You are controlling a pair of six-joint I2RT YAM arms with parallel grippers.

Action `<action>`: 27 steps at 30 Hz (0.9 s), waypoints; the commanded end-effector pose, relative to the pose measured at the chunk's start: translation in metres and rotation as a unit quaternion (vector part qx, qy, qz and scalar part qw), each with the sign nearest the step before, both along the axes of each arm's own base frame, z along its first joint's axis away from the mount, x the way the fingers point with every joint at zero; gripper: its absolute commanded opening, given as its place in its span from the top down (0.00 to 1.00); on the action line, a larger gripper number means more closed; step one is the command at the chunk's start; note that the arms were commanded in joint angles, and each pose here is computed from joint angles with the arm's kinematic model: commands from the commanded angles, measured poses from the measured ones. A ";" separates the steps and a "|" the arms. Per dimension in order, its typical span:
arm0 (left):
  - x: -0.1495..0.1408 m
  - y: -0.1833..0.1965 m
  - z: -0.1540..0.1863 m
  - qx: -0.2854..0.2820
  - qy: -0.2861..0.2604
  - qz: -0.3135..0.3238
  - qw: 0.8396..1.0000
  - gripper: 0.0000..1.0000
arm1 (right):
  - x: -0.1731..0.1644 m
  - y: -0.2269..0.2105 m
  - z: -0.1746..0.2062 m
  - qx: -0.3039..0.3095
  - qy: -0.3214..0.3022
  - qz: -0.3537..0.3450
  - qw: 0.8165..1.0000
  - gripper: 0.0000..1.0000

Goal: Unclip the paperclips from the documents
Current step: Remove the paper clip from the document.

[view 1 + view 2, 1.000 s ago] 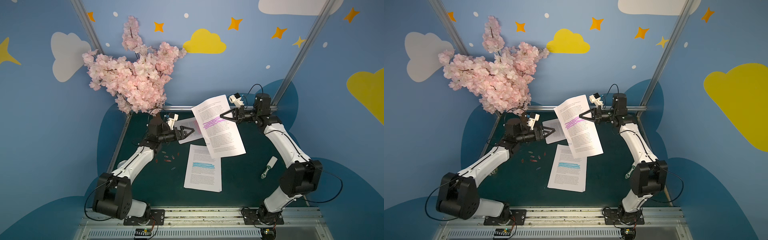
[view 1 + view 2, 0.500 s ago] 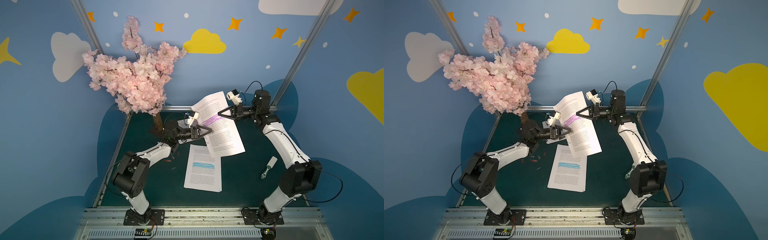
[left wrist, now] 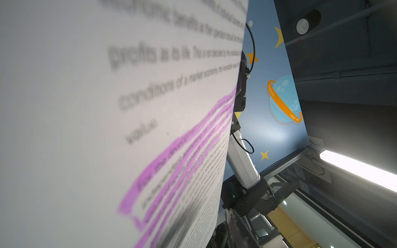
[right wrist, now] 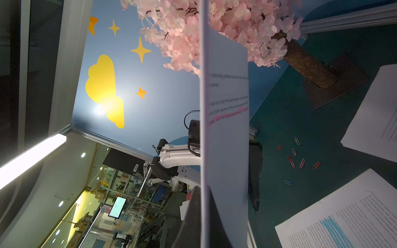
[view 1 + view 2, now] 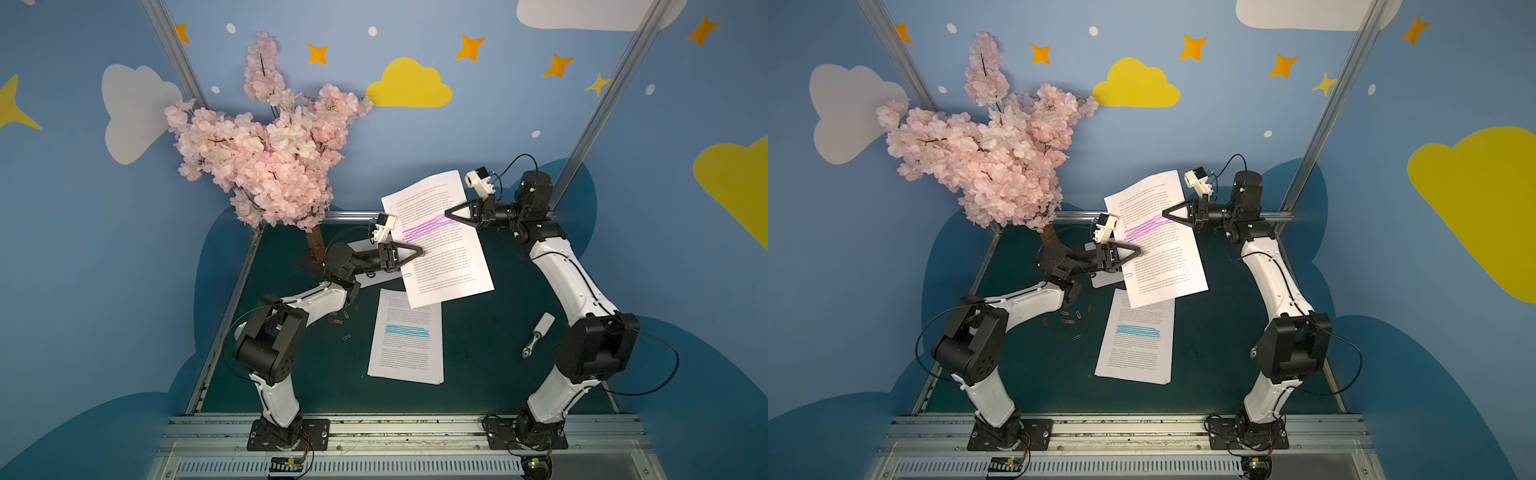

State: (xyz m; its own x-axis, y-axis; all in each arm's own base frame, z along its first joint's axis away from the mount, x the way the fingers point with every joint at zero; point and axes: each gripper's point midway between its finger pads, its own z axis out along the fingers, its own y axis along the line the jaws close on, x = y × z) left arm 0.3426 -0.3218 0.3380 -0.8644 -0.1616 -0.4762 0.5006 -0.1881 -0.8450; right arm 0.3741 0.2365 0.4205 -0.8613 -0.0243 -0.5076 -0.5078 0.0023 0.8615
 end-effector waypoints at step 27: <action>-0.015 0.033 0.000 0.059 0.010 -0.002 0.998 0.82 | 0.025 -0.018 0.009 0.007 -0.037 -0.034 0.999 1.00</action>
